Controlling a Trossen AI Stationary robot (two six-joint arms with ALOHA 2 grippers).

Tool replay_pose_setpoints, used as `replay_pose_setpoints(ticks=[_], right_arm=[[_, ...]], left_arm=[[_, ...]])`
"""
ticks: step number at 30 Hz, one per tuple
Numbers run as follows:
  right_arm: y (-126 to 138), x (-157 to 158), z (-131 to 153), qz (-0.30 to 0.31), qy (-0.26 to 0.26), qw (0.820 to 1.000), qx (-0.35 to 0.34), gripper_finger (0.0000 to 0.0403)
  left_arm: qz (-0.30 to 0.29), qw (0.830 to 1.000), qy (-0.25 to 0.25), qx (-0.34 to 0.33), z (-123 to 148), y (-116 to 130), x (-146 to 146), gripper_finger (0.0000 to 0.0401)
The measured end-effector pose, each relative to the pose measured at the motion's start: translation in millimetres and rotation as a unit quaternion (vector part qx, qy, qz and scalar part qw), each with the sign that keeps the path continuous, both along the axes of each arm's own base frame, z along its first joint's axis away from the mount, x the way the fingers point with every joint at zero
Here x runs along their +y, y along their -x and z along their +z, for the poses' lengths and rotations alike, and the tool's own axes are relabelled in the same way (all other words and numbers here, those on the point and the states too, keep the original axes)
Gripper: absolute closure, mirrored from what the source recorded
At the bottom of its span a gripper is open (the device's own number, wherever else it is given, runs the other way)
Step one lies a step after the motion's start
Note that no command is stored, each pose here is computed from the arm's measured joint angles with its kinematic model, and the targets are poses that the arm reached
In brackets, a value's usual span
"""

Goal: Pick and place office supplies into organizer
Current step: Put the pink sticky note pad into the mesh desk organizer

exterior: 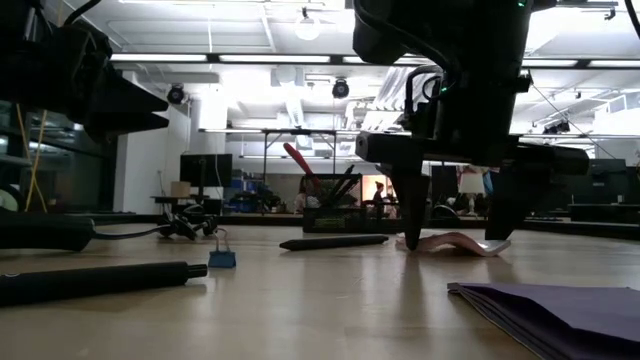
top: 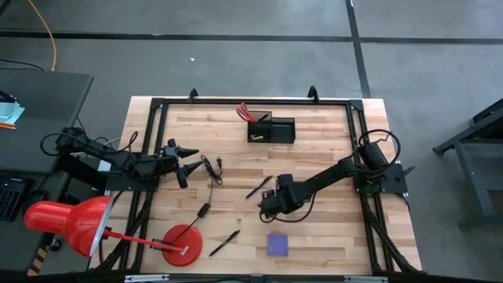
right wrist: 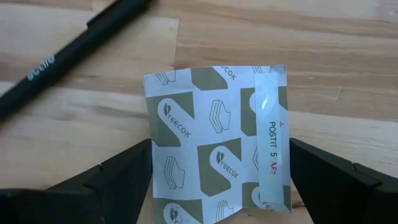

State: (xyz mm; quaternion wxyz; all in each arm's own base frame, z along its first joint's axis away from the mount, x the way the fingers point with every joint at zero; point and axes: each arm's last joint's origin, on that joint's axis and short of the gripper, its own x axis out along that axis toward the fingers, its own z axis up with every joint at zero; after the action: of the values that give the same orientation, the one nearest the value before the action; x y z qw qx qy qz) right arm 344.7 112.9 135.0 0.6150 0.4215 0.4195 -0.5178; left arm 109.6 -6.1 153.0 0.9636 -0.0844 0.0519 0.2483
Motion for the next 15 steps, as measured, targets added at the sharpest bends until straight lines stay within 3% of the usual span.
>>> replay_pose_setpoints(ticks=[15], right_arm=[[-1.1, -8.1, 6.7, -0.014, 0.032, 0.999, -0.017, 0.0076]], left_arm=[[0.0, 1.0, 0.0, 0.0, 0.0, 0.0, 0.0, 0.0169]])
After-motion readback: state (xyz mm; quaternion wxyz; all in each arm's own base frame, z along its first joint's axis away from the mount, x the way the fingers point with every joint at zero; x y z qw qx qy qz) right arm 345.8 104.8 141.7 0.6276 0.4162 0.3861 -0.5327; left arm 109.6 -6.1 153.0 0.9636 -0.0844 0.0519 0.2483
